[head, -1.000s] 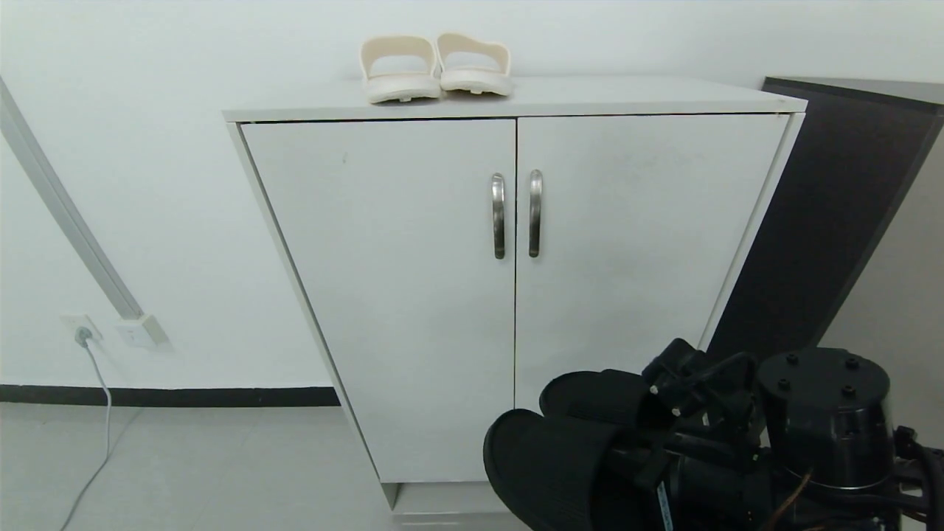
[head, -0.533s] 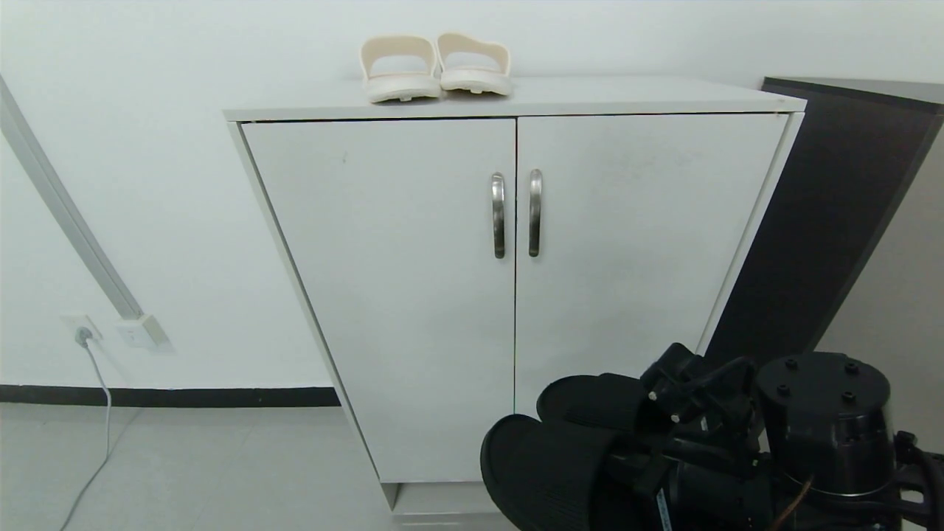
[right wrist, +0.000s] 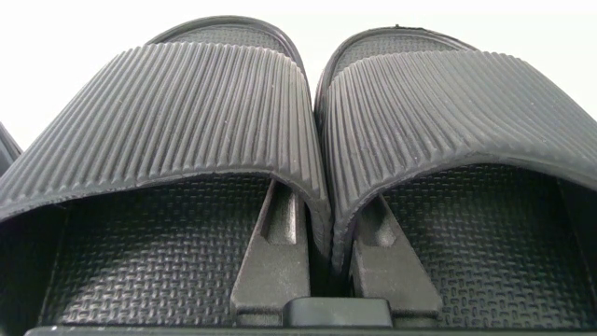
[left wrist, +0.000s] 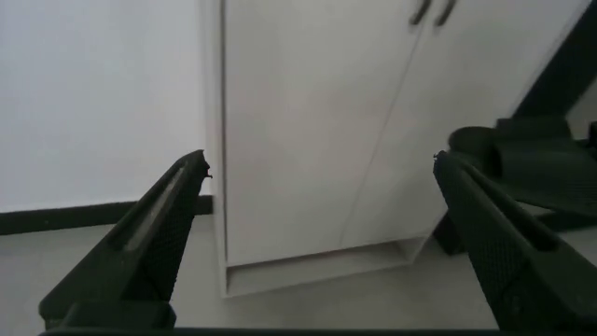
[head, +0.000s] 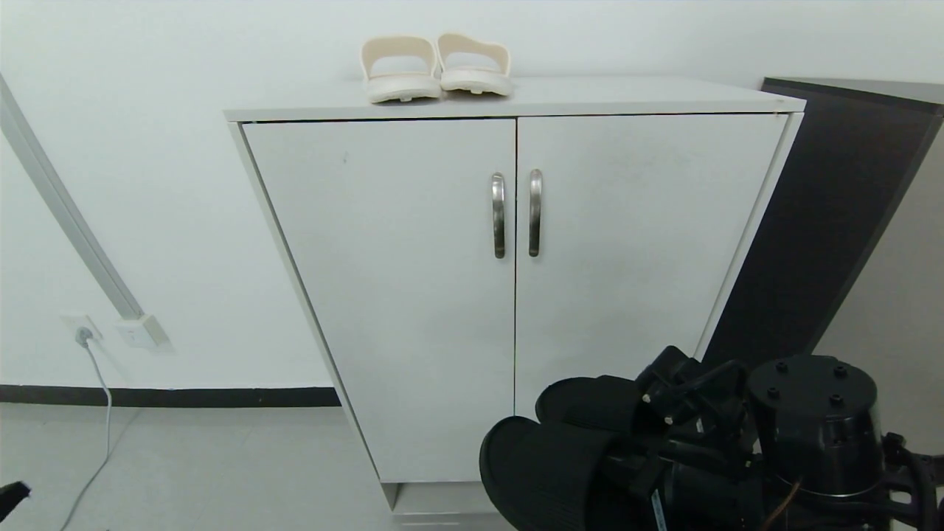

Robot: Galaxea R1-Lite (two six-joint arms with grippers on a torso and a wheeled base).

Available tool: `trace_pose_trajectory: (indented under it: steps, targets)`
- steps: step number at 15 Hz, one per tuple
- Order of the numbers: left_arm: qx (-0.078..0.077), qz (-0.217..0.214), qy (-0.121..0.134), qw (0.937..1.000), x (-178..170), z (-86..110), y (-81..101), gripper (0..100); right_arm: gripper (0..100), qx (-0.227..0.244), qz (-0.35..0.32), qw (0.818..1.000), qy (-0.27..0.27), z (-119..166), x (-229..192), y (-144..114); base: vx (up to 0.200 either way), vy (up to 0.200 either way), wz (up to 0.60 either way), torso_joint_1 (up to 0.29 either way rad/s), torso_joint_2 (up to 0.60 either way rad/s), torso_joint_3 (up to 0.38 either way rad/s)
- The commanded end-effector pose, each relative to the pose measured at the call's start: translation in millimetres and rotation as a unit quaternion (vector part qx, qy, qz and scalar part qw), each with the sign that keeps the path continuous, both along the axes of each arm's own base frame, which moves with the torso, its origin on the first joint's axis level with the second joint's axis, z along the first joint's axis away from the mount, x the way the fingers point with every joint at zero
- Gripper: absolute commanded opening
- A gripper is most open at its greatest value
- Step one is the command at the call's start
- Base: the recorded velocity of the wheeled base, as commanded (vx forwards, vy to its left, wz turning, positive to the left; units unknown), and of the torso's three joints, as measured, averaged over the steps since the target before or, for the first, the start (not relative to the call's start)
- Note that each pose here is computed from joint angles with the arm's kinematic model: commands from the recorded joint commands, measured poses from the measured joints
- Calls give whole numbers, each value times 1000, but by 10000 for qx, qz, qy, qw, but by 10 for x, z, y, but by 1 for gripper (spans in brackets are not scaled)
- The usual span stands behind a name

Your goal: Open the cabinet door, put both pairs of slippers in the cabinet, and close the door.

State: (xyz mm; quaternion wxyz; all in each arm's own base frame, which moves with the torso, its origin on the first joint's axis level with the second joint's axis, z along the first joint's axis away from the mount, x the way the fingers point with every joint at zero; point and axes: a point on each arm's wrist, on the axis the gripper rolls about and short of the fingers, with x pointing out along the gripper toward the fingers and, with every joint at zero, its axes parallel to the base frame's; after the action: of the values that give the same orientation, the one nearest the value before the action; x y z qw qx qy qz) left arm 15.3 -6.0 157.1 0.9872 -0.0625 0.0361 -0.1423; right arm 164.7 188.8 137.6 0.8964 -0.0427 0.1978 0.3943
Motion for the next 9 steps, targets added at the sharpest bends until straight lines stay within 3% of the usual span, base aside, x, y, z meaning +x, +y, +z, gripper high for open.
trace_pose_trajectory:
  steps: [1,4,7,9]
  targets:
    - [-11,-444,533,9976,503,104,-55,100,0,-25,1,10000,19,-17,3,4,0,0,0,0,0,0]
    - [-15,-971,400,9945,893,301,-179,100,0,-18,5,10000,26,-17,0,1,0,0,0,0,0,0]
    - [-20,-1917,284,9810,1034,518,-458,100,0,29,-23,10000,22,0,12,4,0,0,0,0,0,0]
    - [-17,-2268,315,9734,1206,638,-642,100,0,28,-41,10000,33,-2,18,-2,0,0,0,0,0,0]
